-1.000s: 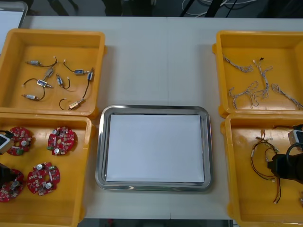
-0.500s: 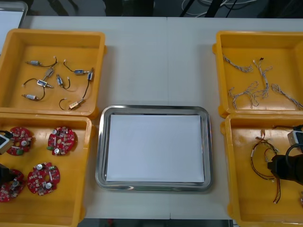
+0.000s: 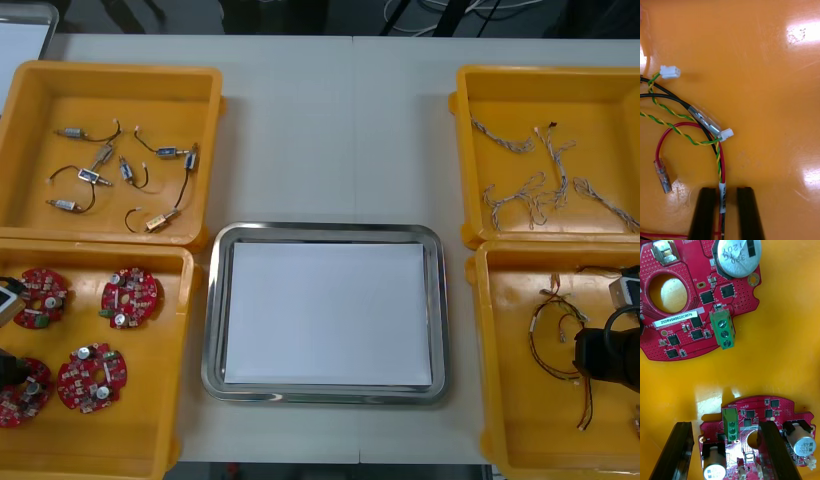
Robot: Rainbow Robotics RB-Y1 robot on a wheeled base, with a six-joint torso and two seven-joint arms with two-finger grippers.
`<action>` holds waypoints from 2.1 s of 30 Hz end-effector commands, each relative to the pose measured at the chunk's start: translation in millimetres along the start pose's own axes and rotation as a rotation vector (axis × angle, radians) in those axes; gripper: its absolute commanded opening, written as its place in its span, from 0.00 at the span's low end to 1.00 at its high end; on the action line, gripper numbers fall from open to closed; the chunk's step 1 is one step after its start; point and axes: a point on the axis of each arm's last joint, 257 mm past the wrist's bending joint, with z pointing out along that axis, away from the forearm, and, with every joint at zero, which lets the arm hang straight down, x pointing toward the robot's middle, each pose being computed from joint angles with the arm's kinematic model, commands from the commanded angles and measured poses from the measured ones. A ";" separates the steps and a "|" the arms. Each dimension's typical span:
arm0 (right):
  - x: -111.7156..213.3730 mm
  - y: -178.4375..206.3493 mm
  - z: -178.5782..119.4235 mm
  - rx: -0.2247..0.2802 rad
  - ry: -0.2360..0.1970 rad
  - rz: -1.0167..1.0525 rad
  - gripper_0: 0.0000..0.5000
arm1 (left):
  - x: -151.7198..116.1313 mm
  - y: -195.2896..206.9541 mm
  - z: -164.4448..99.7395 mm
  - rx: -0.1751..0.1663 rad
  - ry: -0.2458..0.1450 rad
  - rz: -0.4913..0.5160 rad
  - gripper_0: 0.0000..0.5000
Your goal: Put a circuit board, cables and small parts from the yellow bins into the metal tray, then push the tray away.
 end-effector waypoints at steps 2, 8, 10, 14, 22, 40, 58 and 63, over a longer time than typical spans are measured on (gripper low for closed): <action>20.0 2.8 4.3 -0.004 0.024 -0.034 0.00 | 5.3 5.2 0.6 -0.013 0.015 0.006 1.00; 9.8 -3.3 1.0 0.003 -0.002 -0.025 0.00 | 2.1 5.4 2.2 -0.014 0.011 -0.002 1.00; 4.7 -8.5 -1.5 0.010 -0.013 -0.024 0.00 | 1.7 5.3 2.1 -0.014 0.011 -0.001 1.00; -8.0 -18.6 -8.2 0.026 -0.033 -0.025 0.00 | 0.2 4.3 1.8 -0.010 0.008 -0.007 1.00; -22.5 -24.1 -35.9 0.048 -0.005 -0.040 0.00 | -7.2 1.6 3.7 -0.005 -0.004 -0.020 1.00; -54.3 -13.1 -113.1 -0.004 0.032 -0.068 0.00 | -6.4 -1.3 8.2 -0.007 0.003 -0.022 0.00; -73.3 -3.7 -179.8 0.061 0.014 -0.195 0.00 | -30.1 -1.5 -32.4 -0.001 0.027 0.000 0.00; -76.6 6.3 -190.7 0.023 0.017 -0.207 0.00 | -45.1 -2.5 -58.4 -0.001 0.037 -0.004 0.00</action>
